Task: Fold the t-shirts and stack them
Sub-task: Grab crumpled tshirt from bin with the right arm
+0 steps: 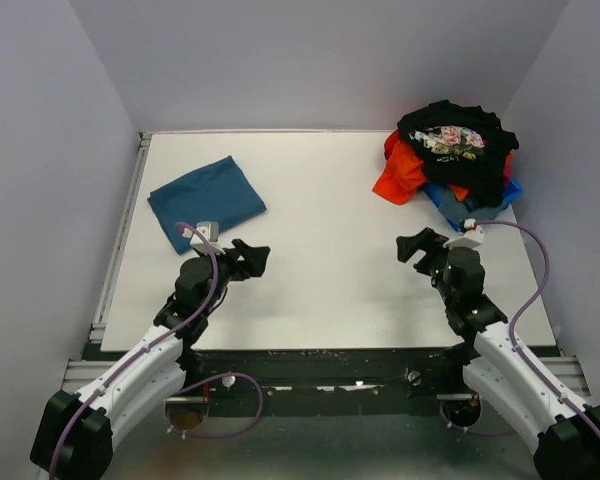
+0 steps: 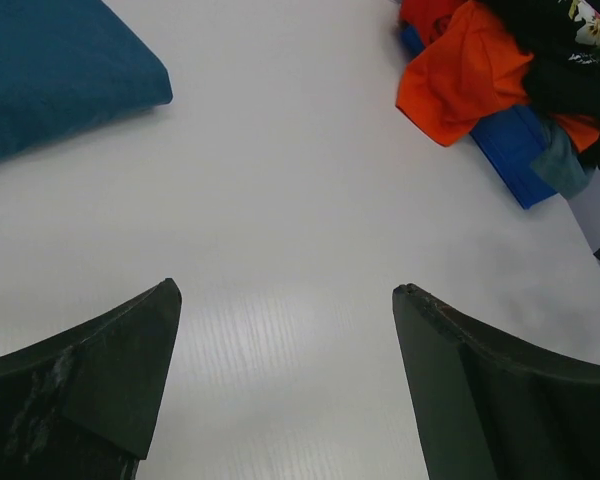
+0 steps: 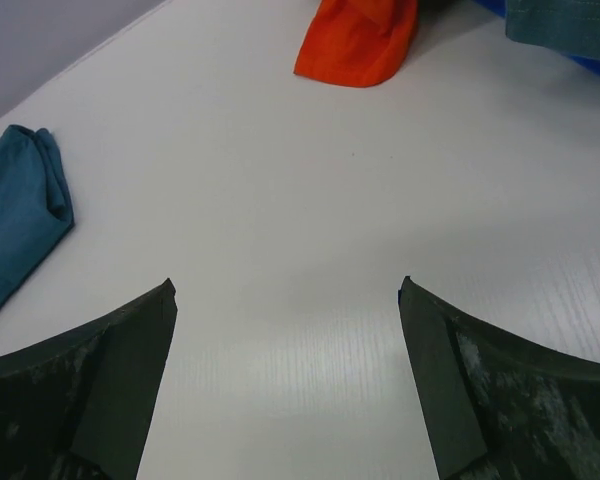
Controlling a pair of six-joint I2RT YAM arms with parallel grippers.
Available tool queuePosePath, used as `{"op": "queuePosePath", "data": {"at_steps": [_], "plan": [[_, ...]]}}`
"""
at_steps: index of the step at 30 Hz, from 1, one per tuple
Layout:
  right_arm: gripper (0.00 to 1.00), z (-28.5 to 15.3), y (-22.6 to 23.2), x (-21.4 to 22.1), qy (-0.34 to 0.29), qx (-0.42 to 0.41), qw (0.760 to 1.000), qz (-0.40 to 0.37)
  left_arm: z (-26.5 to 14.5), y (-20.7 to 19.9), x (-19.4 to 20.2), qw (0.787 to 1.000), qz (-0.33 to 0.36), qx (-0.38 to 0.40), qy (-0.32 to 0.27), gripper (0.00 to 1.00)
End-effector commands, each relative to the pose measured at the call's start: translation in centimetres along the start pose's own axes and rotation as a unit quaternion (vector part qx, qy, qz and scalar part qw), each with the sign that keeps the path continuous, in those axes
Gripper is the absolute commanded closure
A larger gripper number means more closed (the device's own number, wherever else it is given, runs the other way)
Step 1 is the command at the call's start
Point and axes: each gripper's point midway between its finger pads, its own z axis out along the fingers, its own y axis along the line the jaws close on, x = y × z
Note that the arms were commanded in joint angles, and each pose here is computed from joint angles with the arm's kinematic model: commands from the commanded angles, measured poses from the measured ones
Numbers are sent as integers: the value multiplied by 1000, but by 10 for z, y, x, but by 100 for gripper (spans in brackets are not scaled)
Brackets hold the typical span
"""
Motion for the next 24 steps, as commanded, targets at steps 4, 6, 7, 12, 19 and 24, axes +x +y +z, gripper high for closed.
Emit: {"op": "queuePosePath", "data": {"at_steps": [4, 6, 7, 12, 19, 24], "plan": [[0, 3, 14, 4, 5, -46, 999, -29, -1, -12, -4, 1000, -4, 26, -4, 1], [0, 8, 15, -3, 9, -31, 999, -33, -2, -12, -4, 1000, -5, 27, -4, 1], [0, 12, 15, -6, 17, -18, 999, -37, -2, -13, -5, 1000, -6, 28, -5, 1], [1, 31, 21, -52, 31, 63, 995, -68, -4, -15, -5, 999, -10, 36, -5, 1], [12, 72, 27, -137, 8, 141, 987, -72, -4, -16, -4, 999, -11, 36, -3, 1], [13, 111, 13, -165, 4, 206, 975, -81, -4, -16, -3, 999, -14, 36, -2, 1]]}}
